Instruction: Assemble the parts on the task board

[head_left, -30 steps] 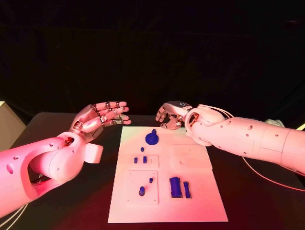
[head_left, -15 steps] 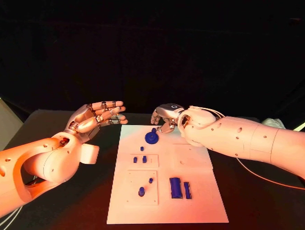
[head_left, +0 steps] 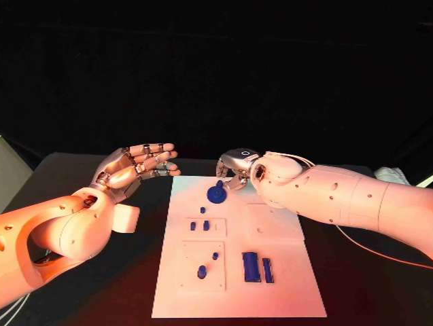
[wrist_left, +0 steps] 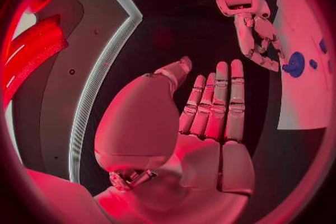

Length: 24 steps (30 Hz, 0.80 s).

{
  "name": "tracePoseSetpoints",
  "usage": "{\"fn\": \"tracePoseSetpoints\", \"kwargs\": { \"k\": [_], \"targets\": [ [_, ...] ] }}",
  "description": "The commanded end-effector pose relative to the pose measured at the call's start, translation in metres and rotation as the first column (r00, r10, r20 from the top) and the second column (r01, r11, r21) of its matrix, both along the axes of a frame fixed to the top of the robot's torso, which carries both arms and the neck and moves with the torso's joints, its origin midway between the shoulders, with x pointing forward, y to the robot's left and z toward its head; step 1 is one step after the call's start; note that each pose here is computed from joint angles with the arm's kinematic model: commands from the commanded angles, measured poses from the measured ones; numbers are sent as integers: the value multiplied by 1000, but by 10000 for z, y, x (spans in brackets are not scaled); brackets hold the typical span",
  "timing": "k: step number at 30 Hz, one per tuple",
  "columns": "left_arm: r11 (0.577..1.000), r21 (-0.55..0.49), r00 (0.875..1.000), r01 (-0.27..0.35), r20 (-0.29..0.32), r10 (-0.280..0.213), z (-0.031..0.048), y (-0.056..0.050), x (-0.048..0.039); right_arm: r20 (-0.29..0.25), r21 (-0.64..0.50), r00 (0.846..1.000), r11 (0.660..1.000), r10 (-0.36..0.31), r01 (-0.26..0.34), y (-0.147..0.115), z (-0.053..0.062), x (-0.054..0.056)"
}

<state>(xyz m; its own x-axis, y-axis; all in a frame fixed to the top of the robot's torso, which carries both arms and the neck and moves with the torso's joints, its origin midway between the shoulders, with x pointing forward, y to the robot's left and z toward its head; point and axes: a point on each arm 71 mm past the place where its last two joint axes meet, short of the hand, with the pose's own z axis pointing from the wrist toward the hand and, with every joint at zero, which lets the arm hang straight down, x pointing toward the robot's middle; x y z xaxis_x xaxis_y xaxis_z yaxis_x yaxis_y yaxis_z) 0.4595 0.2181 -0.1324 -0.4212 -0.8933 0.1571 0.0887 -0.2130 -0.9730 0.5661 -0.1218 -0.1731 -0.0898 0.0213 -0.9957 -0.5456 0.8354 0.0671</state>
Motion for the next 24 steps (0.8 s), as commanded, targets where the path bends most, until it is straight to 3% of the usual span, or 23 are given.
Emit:
{"fn": "tracePoseSetpoints", "kwargs": {
  "k": [1, 24],
  "targets": [
    [1000, -3, 1000, 15, 8, -15, 21, -19, -4, 5, -39, 1000, 999, -11, 11, -6, -17, 13],
    [1000, 4, 1000, 2, 7, -2, 18, 29, 48, -18, -33, 1000, 999, 11, -11, 51, -36, 6]
  ]
}}
